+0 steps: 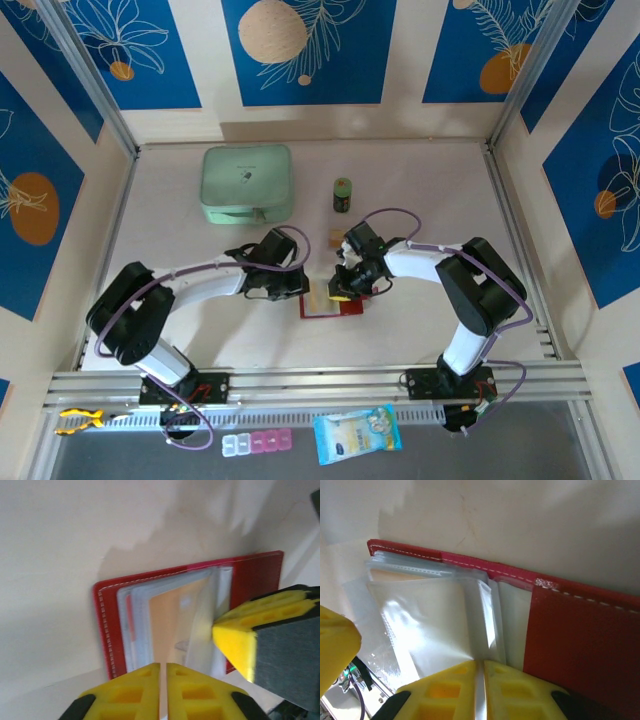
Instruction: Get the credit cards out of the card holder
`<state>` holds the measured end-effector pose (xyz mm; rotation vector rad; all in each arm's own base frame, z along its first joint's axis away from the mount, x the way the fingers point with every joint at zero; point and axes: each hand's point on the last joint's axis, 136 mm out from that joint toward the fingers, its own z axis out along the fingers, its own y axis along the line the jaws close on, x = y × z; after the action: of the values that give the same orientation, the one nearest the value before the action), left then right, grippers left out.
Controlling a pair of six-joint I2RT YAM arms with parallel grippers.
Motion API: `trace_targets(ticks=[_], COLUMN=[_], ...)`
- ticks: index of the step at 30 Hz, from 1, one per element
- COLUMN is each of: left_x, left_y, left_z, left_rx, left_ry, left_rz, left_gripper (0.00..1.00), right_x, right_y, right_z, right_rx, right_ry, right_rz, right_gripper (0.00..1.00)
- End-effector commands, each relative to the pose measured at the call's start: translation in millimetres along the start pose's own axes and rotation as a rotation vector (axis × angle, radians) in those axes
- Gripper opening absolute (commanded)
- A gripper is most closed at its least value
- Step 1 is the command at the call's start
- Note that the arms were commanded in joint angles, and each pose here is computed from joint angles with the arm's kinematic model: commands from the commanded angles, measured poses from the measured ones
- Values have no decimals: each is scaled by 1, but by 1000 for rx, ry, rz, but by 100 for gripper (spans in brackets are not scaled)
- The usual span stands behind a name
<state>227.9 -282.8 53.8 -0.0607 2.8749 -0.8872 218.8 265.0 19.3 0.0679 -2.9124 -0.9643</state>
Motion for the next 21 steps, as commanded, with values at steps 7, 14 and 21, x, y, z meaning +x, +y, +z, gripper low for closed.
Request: trace_targets(ticks=[7, 14, 21], left_x=[4, 11, 10], left_y=[-31, -25, -31], left_z=[9, 21, 24], left_rx=[115, 97, 126], left_ry=[37, 68, 69], left_rz=[-9, -30, -34], left_gripper=[28, 31, 27], right_x=[9, 8, 8], right_y=[-14, -15, -14], right_z=[1, 0, -1], right_rx=[-16, -49, -62], right_ry=[20, 22, 18], right_rz=[36, 55, 54], right_gripper=[7, 5, 5])
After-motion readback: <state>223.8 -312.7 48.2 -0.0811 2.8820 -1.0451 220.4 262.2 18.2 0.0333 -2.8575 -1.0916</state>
